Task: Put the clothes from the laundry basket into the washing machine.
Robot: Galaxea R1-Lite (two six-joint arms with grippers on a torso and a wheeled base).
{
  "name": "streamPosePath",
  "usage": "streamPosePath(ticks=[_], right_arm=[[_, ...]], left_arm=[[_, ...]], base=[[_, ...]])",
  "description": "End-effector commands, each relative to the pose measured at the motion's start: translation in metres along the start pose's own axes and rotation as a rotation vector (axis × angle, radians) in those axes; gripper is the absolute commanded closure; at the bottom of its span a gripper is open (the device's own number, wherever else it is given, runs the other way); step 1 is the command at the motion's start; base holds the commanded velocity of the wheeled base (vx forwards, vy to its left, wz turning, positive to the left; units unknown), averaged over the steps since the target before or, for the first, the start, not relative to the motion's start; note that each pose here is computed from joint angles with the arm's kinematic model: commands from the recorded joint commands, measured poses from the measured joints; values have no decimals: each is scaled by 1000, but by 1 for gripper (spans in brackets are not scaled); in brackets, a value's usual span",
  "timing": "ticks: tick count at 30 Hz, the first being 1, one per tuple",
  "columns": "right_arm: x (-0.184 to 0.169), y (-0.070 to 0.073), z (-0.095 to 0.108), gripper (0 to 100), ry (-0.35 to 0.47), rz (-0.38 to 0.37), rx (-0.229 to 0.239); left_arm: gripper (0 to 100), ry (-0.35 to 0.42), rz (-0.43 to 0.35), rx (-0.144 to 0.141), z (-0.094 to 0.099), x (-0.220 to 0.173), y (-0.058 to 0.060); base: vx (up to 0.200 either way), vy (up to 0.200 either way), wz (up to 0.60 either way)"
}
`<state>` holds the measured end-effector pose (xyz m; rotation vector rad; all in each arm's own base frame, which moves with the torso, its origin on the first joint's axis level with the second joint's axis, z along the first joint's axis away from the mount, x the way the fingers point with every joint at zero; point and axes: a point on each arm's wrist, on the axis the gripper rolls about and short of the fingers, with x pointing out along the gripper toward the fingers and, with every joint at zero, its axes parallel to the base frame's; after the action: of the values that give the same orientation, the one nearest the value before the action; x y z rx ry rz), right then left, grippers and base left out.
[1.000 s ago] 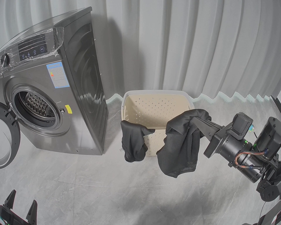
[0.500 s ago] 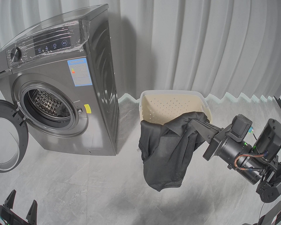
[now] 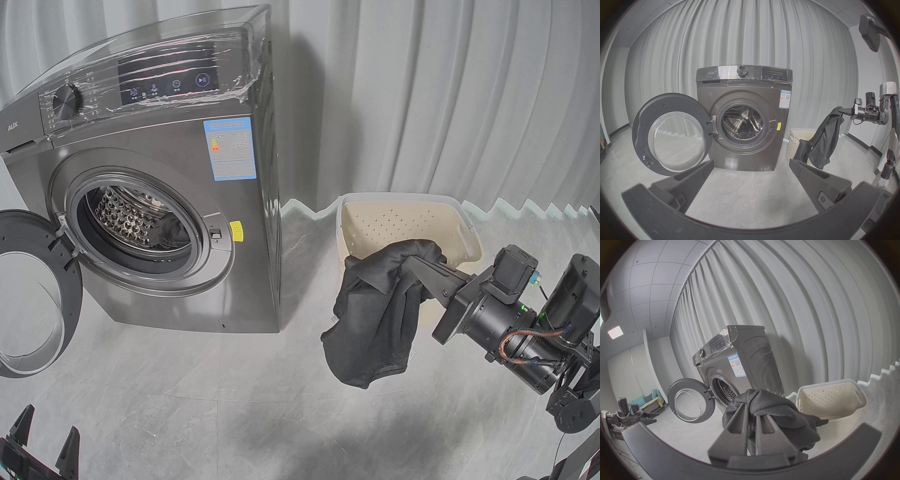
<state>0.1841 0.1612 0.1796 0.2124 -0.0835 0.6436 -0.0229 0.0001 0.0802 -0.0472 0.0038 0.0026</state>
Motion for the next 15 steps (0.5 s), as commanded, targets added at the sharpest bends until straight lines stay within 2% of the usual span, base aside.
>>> streamPosePath(ticks=[1, 15], right_arm=[[0, 0, -1, 100, 3, 1, 0], [-1, 0, -2, 100, 8, 2, -5]], left_arm=[[0, -2, 0, 0, -4, 0, 0], [0, -2, 0, 0, -4, 0, 0]], base=[[0, 200, 0], [0, 200, 0]])
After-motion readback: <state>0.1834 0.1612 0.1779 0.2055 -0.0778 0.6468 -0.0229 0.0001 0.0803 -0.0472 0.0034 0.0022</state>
